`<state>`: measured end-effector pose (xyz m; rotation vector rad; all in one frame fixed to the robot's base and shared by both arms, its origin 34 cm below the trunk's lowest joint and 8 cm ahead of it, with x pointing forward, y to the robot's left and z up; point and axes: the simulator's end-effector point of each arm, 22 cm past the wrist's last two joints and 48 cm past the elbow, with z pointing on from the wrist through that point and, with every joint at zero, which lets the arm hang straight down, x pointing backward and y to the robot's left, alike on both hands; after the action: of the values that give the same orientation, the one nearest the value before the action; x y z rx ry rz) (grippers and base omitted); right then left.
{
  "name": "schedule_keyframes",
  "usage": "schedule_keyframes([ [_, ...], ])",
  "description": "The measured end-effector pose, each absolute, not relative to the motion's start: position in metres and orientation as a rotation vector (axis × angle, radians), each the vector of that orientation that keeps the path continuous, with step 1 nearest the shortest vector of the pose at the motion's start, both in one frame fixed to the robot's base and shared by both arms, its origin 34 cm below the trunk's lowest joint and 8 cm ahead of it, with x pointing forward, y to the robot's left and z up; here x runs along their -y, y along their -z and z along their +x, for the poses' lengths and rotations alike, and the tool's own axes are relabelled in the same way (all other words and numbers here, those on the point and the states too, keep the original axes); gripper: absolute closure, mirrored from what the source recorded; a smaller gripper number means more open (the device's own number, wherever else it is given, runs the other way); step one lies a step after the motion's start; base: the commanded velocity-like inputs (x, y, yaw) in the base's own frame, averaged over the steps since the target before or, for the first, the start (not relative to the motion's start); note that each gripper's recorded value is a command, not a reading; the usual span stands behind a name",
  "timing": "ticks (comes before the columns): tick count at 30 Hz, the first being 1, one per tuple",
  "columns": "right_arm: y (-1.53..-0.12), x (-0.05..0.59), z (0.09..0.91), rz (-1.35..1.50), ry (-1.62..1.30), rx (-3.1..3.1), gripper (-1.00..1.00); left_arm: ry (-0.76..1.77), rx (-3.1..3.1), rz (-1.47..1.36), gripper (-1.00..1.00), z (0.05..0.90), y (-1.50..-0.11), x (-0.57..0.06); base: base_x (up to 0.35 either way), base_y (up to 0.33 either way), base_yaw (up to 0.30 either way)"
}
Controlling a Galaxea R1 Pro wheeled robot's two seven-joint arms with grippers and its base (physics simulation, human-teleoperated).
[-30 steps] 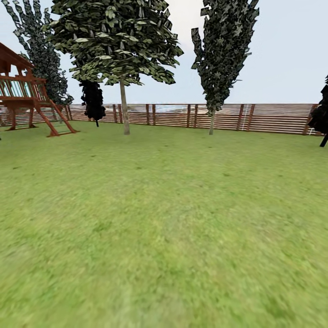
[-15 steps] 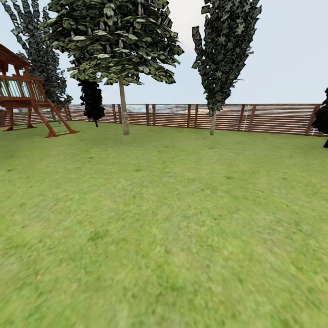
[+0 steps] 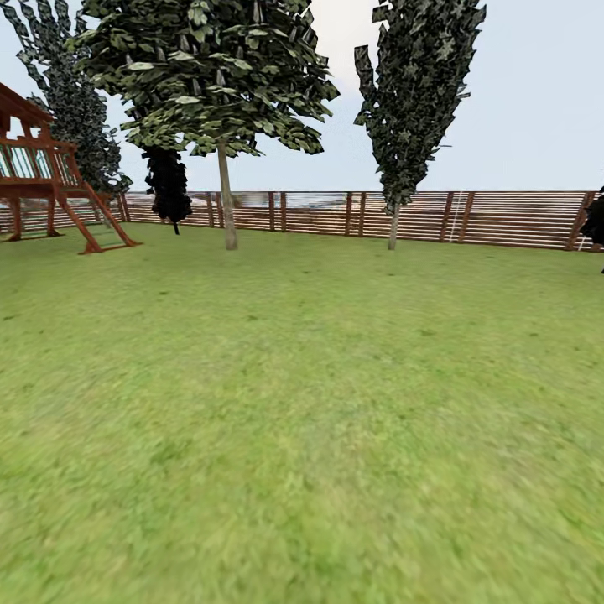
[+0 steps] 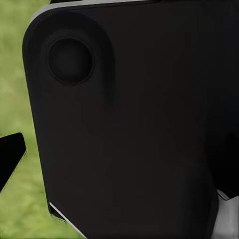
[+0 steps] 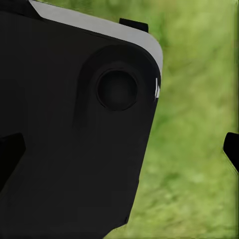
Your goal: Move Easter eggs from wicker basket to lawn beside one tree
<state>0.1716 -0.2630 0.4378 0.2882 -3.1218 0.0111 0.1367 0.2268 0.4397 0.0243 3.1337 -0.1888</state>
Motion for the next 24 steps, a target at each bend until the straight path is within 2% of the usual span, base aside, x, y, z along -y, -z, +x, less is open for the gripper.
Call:
schedule_keyframes([
  [24, -0.4378, 0.2633, 0.1716, 0.288, -0.012, 3.122, -1.0, 0.188, -3.134, 0.024, -1.0, 0.1367, -0.4397, -0.227, 0.334, 0.0, 0.0],
])
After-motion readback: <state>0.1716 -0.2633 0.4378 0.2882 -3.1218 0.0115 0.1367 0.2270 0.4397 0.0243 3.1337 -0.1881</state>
